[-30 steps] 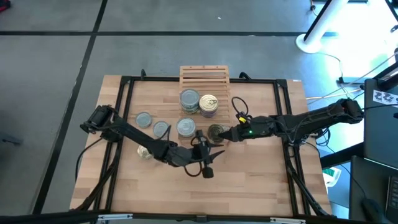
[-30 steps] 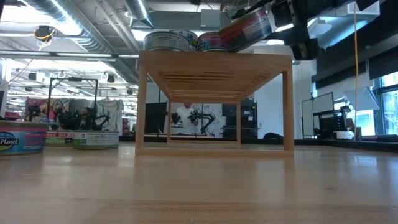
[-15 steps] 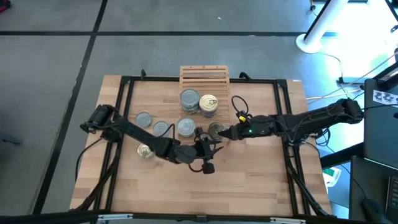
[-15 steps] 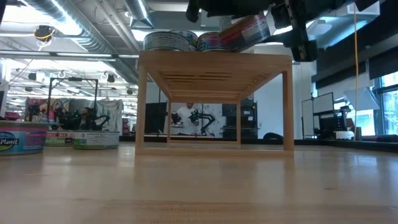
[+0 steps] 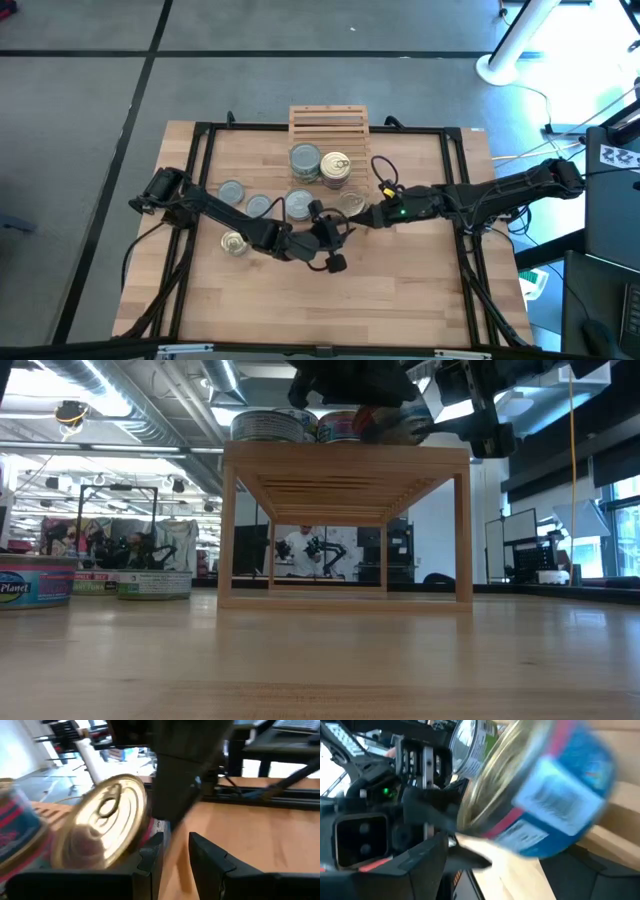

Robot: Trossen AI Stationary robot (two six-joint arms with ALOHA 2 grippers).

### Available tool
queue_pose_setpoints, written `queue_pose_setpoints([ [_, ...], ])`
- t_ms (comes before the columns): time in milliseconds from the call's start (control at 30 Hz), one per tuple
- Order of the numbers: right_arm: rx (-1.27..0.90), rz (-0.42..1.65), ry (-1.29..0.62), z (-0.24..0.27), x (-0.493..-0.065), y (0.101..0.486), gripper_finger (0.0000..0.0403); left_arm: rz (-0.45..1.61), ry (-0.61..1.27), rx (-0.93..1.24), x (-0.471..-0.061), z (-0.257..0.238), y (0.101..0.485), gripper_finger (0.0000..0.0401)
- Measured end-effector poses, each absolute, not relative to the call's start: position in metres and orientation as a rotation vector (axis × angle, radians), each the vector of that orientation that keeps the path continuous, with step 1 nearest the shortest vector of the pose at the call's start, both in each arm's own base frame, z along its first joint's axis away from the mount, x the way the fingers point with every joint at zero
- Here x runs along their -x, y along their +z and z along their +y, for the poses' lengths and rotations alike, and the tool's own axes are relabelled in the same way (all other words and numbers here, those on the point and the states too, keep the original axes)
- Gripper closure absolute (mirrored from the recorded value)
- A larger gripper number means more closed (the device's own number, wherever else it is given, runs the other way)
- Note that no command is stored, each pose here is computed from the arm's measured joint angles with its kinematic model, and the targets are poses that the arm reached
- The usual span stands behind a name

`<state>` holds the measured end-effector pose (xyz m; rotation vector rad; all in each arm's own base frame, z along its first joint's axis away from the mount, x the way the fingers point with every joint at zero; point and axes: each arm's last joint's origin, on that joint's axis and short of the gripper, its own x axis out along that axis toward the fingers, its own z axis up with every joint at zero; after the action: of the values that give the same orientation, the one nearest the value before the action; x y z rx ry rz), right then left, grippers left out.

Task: Stack canned seafood by type on shelf
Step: Put the blue tuna can on the shelf

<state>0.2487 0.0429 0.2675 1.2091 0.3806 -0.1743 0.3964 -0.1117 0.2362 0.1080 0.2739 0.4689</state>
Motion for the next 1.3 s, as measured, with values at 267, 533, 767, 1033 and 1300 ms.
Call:
queue_pose_setpoints([
  [267,-1.228,0.443,-0.082,0.046,-0.249,0.268,0.0105,0.271,0.491,-0.106,-0.397,-0.109,0.236,0.0313],
  [533,-1.235,0.468,-0.037,0.048,-0.249,0.269,0.0104,0.271,0.497,-0.106,-0.397,-0.109,0.236,0.0313],
  [767,-1.245,0.459,0.021,0.049,-0.25,0.273,0.0104,0.271,0.486,-0.114,-0.396,-0.113,0.236,0.0313],
  [1033,-1.224,0.469,0.062,0.05,-0.25,0.274,0.0104,0.251,0.418,-0.128,-0.382,-0.136,0.251,0.0313],
  [1300,-1.168,0.482,0.098,0.051,-0.25,0.274,0.0104,0.317,0.35,-0.096,-0.339,-0.152,0.285,0.0313],
])
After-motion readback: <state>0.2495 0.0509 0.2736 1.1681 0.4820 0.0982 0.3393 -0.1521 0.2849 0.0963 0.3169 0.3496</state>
